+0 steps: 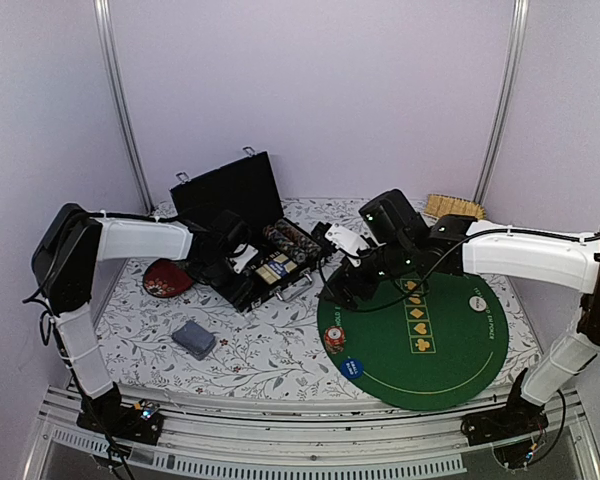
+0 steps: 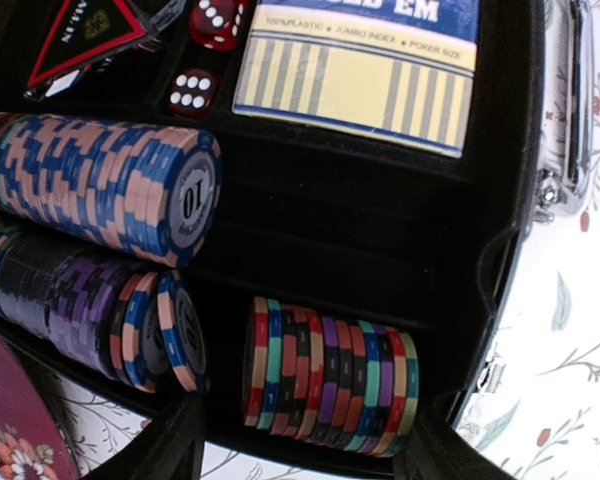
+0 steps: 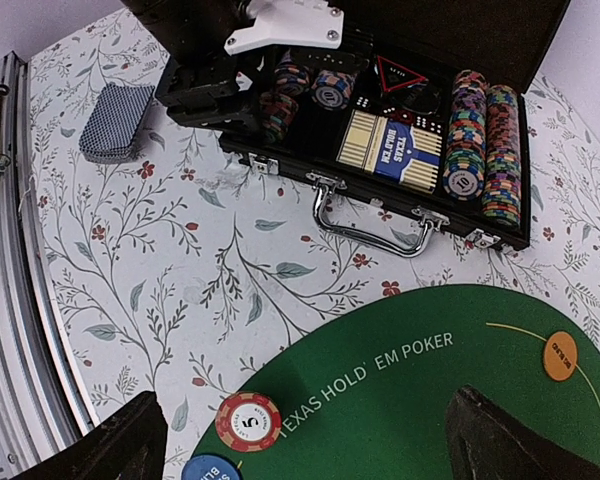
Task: Distribute texas hold em gaming equipment
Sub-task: Pick up the pile of poker chips from the chip case.
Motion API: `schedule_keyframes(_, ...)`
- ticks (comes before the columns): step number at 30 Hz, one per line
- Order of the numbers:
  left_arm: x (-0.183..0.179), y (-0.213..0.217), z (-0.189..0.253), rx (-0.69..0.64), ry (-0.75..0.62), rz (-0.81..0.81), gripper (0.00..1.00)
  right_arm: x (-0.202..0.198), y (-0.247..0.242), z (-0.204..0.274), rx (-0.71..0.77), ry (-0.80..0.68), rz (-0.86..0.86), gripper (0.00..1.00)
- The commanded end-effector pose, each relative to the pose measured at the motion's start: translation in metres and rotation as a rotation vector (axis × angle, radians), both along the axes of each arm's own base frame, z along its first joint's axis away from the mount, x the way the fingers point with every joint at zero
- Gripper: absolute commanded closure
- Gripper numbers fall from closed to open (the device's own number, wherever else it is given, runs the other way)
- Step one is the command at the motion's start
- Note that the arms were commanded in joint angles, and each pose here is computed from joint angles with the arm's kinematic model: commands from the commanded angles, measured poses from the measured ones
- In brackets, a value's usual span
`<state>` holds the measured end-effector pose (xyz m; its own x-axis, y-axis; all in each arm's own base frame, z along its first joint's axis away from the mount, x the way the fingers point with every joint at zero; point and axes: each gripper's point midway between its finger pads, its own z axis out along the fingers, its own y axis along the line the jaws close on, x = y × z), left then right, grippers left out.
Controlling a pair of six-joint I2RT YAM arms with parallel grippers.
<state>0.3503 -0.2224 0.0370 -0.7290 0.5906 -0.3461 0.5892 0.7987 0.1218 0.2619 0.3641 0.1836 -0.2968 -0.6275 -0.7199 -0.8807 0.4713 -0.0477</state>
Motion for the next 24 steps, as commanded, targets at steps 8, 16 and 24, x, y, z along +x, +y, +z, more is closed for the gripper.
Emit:
schedule_keyframes(8, 0.020, -0.024, -0.004, -0.039, -0.050, -0.049, 0.30, 0.000, 0.007, -0.002, -0.008, 0.023, 0.018, 0.01)
schedule_keyframes(16, 0.031, -0.022, 0.014, -0.086, -0.099, -0.003, 0.24, -0.001, 0.007, -0.007, -0.020, 0.034, 0.018, 0.01)
schedule_keyframes(24, 0.028, -0.030, 0.029, -0.100, -0.179, -0.021, 0.32, -0.001, 0.008, -0.008, -0.025, 0.042, 0.023, 0.01)
